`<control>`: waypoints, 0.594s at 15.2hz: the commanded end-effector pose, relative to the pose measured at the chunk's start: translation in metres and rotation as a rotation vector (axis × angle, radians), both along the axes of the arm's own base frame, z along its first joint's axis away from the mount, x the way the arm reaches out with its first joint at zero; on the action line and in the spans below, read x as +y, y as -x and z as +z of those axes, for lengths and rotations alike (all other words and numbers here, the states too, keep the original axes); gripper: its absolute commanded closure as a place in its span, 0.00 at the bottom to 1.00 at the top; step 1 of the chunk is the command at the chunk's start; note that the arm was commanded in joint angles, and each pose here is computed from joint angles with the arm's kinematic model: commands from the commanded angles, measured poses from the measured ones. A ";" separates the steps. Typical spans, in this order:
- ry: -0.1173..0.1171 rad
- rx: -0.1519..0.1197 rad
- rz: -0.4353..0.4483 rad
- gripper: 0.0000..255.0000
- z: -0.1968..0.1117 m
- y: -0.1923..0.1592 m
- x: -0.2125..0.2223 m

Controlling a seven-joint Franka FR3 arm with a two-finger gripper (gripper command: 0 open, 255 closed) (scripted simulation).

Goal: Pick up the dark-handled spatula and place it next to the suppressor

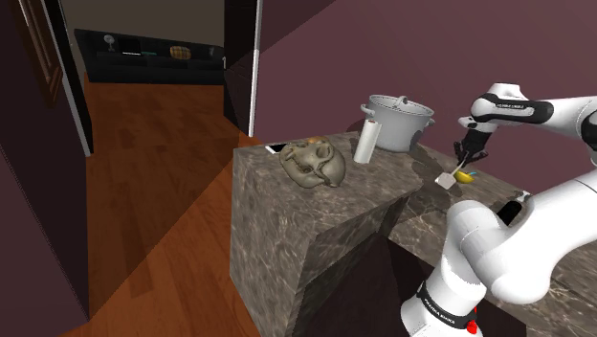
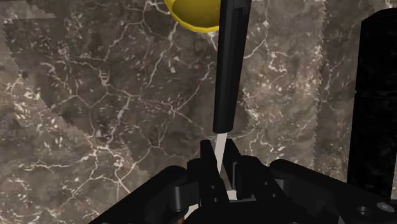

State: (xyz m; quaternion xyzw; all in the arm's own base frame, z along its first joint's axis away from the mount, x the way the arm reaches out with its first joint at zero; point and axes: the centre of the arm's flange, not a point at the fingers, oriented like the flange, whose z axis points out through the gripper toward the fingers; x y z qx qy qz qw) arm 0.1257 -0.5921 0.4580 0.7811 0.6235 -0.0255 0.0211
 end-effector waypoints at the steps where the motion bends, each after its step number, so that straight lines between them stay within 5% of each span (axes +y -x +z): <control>1: 0.000 0.001 0.001 1.00 -0.009 0.002 -0.003; 9: 0.000 0.001 0.001 1.00 -0.051 0.002 -0.003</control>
